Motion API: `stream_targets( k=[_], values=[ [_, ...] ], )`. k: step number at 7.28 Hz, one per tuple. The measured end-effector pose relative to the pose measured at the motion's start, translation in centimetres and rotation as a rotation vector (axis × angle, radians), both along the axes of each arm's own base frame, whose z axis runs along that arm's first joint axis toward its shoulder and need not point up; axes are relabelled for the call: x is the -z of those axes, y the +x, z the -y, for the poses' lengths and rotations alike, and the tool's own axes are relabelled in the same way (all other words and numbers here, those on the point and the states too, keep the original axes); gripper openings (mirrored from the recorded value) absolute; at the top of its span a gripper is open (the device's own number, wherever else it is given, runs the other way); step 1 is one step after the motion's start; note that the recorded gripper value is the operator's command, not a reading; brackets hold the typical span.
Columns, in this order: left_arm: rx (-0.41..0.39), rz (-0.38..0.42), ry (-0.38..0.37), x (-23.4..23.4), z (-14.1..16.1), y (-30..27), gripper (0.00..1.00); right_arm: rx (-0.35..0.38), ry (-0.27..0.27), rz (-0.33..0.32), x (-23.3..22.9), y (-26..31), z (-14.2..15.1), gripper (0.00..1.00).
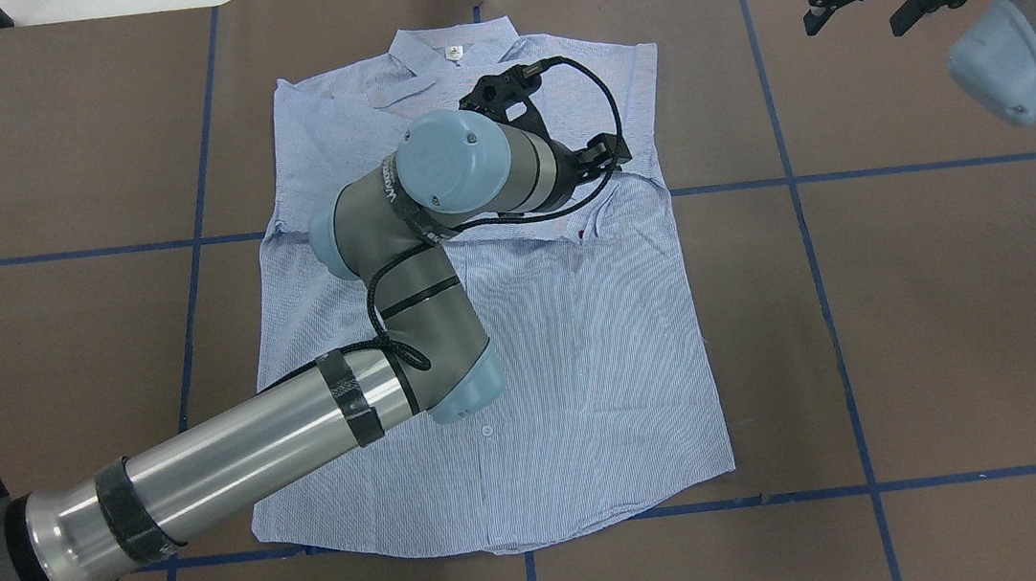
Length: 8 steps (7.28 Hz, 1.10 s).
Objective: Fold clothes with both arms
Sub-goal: 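Raise the left gripper toward the collar while the right gripper nears the side edge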
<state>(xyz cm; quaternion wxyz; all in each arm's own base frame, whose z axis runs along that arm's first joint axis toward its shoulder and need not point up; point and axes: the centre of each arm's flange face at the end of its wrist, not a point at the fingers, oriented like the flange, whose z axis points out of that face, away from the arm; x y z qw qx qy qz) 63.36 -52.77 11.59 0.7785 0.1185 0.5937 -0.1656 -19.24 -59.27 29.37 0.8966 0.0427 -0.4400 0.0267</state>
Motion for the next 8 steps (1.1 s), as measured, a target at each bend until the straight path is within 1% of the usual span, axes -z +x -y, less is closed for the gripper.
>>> stream_targets(
  k=[1,3,4,6,8],
  values=[
    [0.005,0.021,-0.013,-0.7,0.3,-0.8,1.0,0.013,0.002,0.005,-0.4,-0.4,-1.7,1.0],
    [0.011,0.098,-0.049,-3.0,-0.3,-5.2,1.0,0.064,-0.003,0.011,-1.3,-2.5,-6.8,1.0],
    [-0.001,0.134,-0.048,-4.6,-0.6,-8.4,1.0,0.065,-0.019,0.015,-0.8,-4.4,-9.0,1.0],
    [-0.022,0.202,-0.014,-8.0,-1.8,-14.5,1.0,0.043,-0.041,0.02,-0.6,-9.7,-13.6,1.0],
    [-0.026,0.255,0.006,-9.7,-2.7,-17.8,1.0,0.031,-0.055,0.035,-1.0,-12.9,-18.2,1.0]
  ],
)
